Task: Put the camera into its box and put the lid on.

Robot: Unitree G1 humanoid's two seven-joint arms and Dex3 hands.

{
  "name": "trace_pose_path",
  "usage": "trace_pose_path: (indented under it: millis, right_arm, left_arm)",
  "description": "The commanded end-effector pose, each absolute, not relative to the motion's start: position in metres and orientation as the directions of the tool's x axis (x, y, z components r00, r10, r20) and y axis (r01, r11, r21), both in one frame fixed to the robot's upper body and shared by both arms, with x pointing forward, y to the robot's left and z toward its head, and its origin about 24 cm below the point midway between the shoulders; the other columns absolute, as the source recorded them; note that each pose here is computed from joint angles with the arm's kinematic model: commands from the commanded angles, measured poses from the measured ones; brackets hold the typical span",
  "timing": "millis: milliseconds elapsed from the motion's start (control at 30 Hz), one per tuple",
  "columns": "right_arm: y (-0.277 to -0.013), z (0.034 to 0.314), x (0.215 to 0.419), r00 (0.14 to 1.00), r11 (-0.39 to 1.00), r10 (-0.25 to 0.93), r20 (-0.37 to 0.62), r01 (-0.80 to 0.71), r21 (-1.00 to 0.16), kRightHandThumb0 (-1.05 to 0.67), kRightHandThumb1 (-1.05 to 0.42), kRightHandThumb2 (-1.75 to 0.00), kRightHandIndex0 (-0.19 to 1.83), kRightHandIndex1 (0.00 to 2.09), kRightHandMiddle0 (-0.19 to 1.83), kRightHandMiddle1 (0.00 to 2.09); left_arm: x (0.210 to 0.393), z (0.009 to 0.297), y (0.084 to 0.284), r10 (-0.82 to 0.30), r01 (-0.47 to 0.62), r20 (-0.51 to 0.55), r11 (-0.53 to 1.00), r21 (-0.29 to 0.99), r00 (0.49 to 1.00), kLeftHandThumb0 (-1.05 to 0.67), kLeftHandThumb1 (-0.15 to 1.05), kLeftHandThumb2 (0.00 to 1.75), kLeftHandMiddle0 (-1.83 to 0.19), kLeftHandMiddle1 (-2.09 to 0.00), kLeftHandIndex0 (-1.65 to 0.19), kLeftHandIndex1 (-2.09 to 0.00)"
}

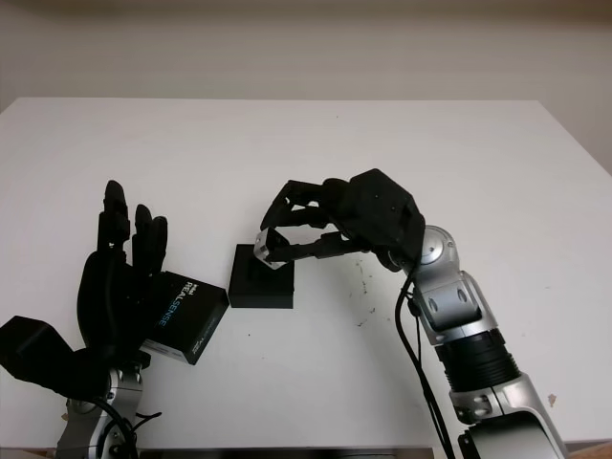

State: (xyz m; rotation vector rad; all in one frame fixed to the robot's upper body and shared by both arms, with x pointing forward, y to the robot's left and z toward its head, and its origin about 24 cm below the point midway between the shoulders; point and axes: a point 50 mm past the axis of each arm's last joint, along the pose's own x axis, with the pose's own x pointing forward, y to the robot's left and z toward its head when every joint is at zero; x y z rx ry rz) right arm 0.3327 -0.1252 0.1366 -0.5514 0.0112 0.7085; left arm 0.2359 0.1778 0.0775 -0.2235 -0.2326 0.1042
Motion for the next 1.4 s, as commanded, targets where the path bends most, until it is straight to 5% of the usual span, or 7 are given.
trace_pose_path:
  millis: [0,1367]
  right_arm:
    - [-0.122,0.142,0.334,0.764,0.619,0.625,-0.163,-0.611,-0.493,-0.48,-0.96,-0.05,0.29,0.37,0.34,1.67]
    - [-0.116,0.117,0.343,0.769,0.592,0.618,-0.163,-0.592,-0.547,-0.48,-0.96,-0.05,0.28,0.40,0.32,1.71]
  left_arm:
    - [0.237,0.078,0.176,0.124,-0.070,0.227,0.970,-0.233,0.966,-0.55,1.05,0.22,0.19,0.00,0.19,0.00]
    - [0.236,0.074,0.174,0.129,-0.076,0.225,0.970,-0.230,0.966,-0.56,1.05,0.22,0.19,0.00,0.19,0.00]
